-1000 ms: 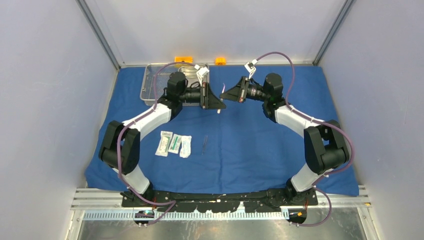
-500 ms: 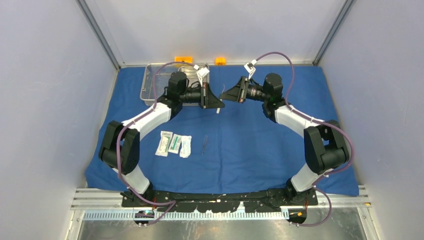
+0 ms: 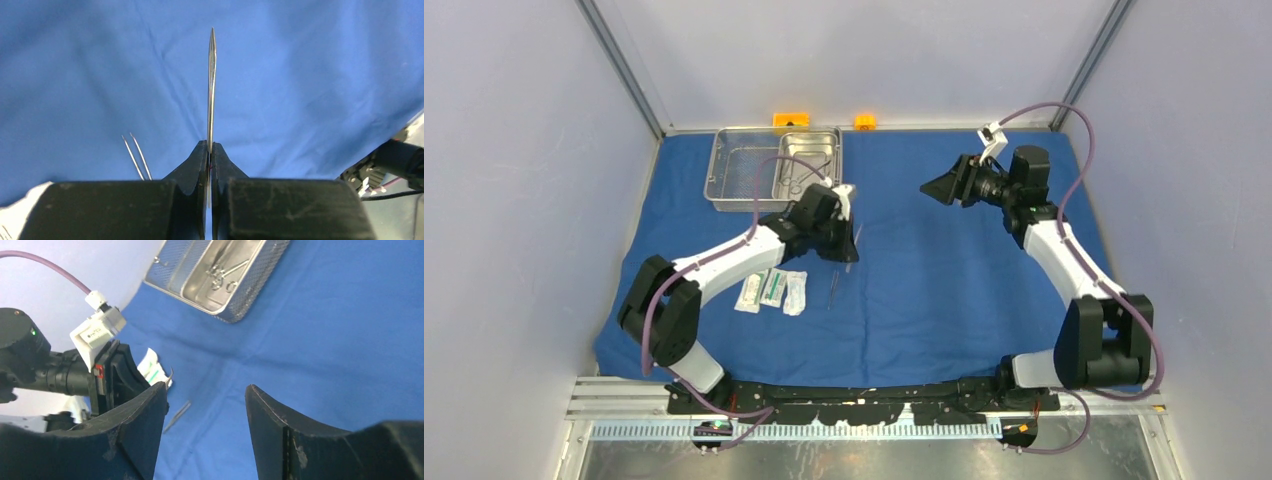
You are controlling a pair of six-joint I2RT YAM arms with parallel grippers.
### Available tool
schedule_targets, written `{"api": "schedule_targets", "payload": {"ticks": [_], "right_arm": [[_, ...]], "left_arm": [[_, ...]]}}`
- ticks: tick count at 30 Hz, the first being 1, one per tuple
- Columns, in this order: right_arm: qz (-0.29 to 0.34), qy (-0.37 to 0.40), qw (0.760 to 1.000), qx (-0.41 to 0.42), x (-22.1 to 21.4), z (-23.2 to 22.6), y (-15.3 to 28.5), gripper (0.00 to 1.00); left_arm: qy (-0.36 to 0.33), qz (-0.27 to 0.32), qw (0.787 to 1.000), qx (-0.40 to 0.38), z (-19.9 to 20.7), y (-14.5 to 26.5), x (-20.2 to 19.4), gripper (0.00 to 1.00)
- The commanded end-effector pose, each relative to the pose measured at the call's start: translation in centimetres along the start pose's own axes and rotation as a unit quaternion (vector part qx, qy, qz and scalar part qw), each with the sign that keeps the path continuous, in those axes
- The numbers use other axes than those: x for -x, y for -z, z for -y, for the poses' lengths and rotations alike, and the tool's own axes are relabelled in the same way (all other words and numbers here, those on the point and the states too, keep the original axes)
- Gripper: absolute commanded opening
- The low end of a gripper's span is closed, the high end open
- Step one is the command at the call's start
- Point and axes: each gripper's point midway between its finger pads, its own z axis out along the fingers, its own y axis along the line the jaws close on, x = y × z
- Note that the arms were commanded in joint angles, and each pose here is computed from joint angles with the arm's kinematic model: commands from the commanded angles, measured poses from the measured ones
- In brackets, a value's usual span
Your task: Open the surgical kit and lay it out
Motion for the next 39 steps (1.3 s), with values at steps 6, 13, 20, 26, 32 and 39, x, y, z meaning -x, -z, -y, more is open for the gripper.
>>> {"api": "schedule_targets", "payload": {"ticks": [6, 13, 20, 26, 32, 39], "right_arm": [[-0.034, 0.109, 0.989, -0.093, -2.9, 1.8, 4.8, 0.64], [-0.034, 0.112, 0.987, -0.113, -3.3, 2.6, 6.1, 0.64], [-0.041, 0.112, 0.986, -0.117, -3.8, 3.2, 6.1, 0.64], [-0.043, 0.11, 0.986, -0.12, -4.1, 3.5, 6.2, 0.64], [-0.037, 0.111, 0.986, -0.121, -4.0, 3.5, 6.5, 0.64], [-0.034, 0.109, 0.986, -0.119, -4.0, 3.4, 6.6, 0.64]], "left_arm": [[0.063, -0.063, 0.987, 0.136, -3.6, -0.7, -6.3, 0.0], [0.082, -0.092, 0.983, 0.138, -2.5, -1.5, -8.1, 0.0], [0.102, -0.107, 0.977, 0.153, -2.1, -1.8, -9.4, 0.0], [0.104, -0.123, 0.974, 0.159, -1.8, -2.2, -10.5, 0.0], [0.112, -0.128, 0.972, 0.161, -1.9, -2.4, -11.0, 0.0], [0.114, -0.132, 0.972, 0.156, -1.8, -2.6, -11.2, 0.09]]}}
